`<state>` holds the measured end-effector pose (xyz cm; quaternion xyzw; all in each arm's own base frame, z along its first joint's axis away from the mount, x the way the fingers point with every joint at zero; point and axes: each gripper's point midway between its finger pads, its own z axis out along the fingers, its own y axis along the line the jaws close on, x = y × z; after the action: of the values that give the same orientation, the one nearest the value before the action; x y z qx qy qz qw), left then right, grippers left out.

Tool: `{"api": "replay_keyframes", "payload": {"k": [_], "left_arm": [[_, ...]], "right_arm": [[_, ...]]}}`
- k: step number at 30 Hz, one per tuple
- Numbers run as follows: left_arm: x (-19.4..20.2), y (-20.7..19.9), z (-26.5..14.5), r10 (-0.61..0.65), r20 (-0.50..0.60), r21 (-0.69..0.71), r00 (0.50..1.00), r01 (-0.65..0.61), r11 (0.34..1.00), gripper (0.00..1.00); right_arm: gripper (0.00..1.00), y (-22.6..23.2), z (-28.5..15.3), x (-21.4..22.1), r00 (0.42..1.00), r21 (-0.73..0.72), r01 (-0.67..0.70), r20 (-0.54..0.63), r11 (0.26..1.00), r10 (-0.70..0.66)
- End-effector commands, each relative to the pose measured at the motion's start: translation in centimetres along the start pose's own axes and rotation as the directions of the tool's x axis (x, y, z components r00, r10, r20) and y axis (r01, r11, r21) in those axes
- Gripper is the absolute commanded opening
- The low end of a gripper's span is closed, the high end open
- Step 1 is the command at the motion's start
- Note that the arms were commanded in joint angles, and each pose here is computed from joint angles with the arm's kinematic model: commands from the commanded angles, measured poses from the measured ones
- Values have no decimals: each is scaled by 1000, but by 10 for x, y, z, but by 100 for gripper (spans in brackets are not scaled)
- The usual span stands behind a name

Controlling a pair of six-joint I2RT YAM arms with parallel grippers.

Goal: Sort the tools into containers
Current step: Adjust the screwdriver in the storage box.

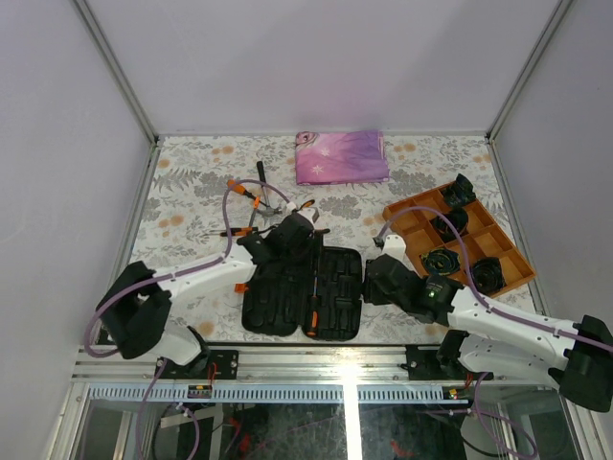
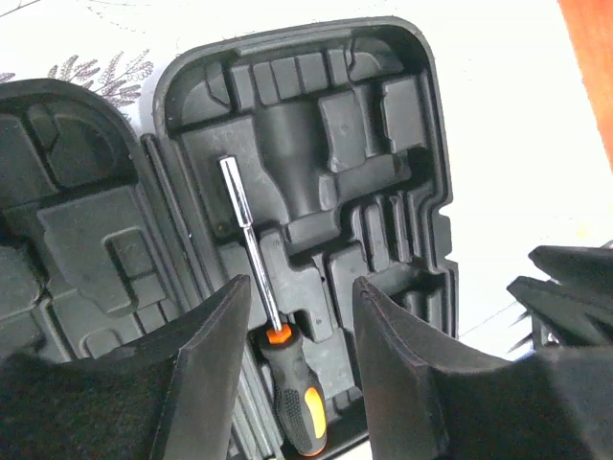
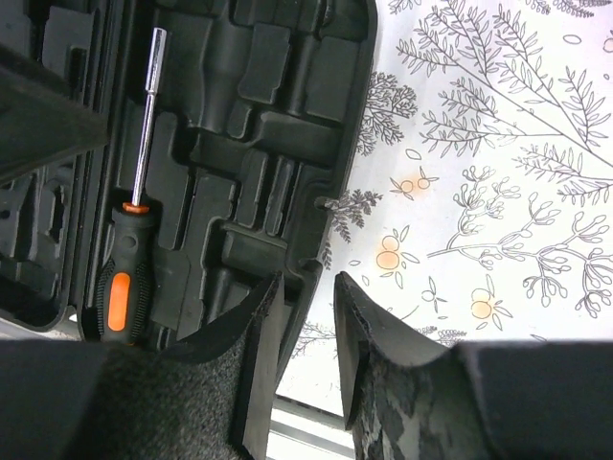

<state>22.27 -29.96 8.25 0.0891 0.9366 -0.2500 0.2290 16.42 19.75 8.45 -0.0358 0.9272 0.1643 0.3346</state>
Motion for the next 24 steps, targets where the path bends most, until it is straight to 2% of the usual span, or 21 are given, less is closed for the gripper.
{"api": "replay_keyframes", "payload": {"k": [1, 5, 9, 13, 18, 24], "left_arm": [[12, 7, -18, -1, -3, -2, 1000, 1, 1000, 46], [24, 17, -25, -20, -5, -18, 1000, 20, 1000, 42], [43, 16, -29, -54, -28, -16, 998, 53, 998, 36], [65, 11, -30, -69, -45, -32, 997, 67, 997, 35], [82, 7, -25, -82, -60, -66, 995, 78, 995, 34], [96, 12, -17, -59, -80, -172, 995, 44, 984, 24]], "right_arm": [[34, 11, -3, -29, 998, -3, 18, 60, 1000, -18], [31, 29, 3, -39, 998, -65, -26, 58, 998, 30], [26, 41, 15, -51, 987, -129, -148, 38, 980, 155], [24, 51, 28, -62, 969, -162, -240, 19, 957, 247], [25, 59, 35, -71, 965, -164, -253, 20, 953, 260], [25, 63, 41, -68, 963, -173, -266, -5, 948, 269]]}}
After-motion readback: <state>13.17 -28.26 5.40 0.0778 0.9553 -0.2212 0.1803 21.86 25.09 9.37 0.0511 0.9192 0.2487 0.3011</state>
